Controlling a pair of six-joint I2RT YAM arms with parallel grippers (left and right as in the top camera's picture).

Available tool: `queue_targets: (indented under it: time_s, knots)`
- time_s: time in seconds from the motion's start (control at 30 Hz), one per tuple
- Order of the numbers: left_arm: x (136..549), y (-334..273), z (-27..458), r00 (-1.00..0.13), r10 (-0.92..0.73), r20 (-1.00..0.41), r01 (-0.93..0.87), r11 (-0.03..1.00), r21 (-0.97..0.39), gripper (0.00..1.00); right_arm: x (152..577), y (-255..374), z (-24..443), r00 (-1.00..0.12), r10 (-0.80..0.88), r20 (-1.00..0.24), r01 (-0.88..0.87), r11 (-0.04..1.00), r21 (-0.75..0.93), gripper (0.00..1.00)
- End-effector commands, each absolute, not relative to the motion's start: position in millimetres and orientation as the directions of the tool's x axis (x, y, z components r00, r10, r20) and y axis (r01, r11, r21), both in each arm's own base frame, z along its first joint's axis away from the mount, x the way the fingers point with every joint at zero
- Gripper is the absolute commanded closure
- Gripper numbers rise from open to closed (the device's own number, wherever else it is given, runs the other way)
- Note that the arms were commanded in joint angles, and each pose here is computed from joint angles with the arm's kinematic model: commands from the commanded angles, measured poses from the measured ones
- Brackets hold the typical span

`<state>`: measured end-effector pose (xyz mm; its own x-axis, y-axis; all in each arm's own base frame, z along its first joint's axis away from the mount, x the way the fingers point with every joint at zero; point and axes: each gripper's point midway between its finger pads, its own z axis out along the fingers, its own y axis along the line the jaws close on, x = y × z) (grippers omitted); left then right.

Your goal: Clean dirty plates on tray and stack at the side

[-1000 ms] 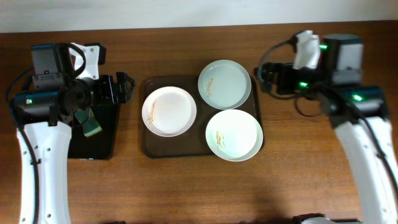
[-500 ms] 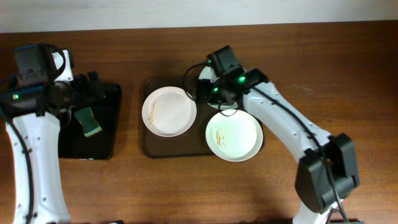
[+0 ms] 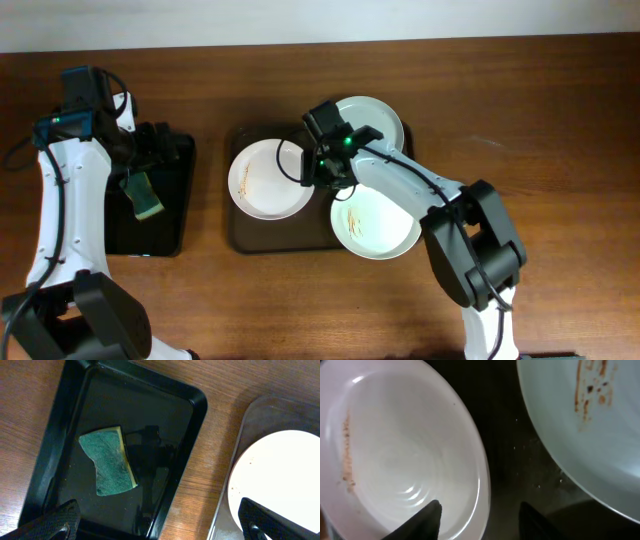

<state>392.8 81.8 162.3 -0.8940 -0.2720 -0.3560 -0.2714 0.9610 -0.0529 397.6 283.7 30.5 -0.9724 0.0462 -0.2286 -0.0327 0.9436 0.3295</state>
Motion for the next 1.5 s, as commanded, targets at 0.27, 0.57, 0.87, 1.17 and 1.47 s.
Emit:
queue_targets:
  time_s: [0.27, 0.57, 0.87, 1.17, 1.47]
  knots:
    - [396.9, 90.7, 160.5, -0.883, -0.282, -0.374, -0.296, 0.955, -0.023, 0.01, 411.1, 297.3, 3.2, -0.960, 0.033, -0.277, -0.056, 0.950, 0.308, 0.55]
    - [394.9, 90.3, 159.2, -0.887, -0.283, -0.366, -0.296, 0.955, -0.022, 0.19, 411.3, 297.5, -0.8, -0.961, 0.033, -0.274, -0.055, 0.950, 0.307, 0.96]
    - [368.5, 104.0, 123.2, -0.873, -0.402, -0.276, -0.413, 0.911, -0.020, 0.41, 407.1, 298.5, -1.6, -0.967, 0.028, -0.254, -0.056, 0.947, 0.315, 0.96]
    - [349.1, 142.9, 66.5, -0.790, -0.551, -0.268, -0.567, 0.823, -0.021, 0.41, 408.1, 299.1, -1.1, -0.966, 0.028, -0.258, -0.057, 0.947, 0.317, 0.96]
    - [354.0, 145.1, 8.3, -0.807, -0.559, -0.192, -0.569, 0.822, -0.001, 0.72, 408.1, 299.0, -1.1, -0.966, 0.028, -0.258, -0.057, 0.947, 0.317, 0.96]
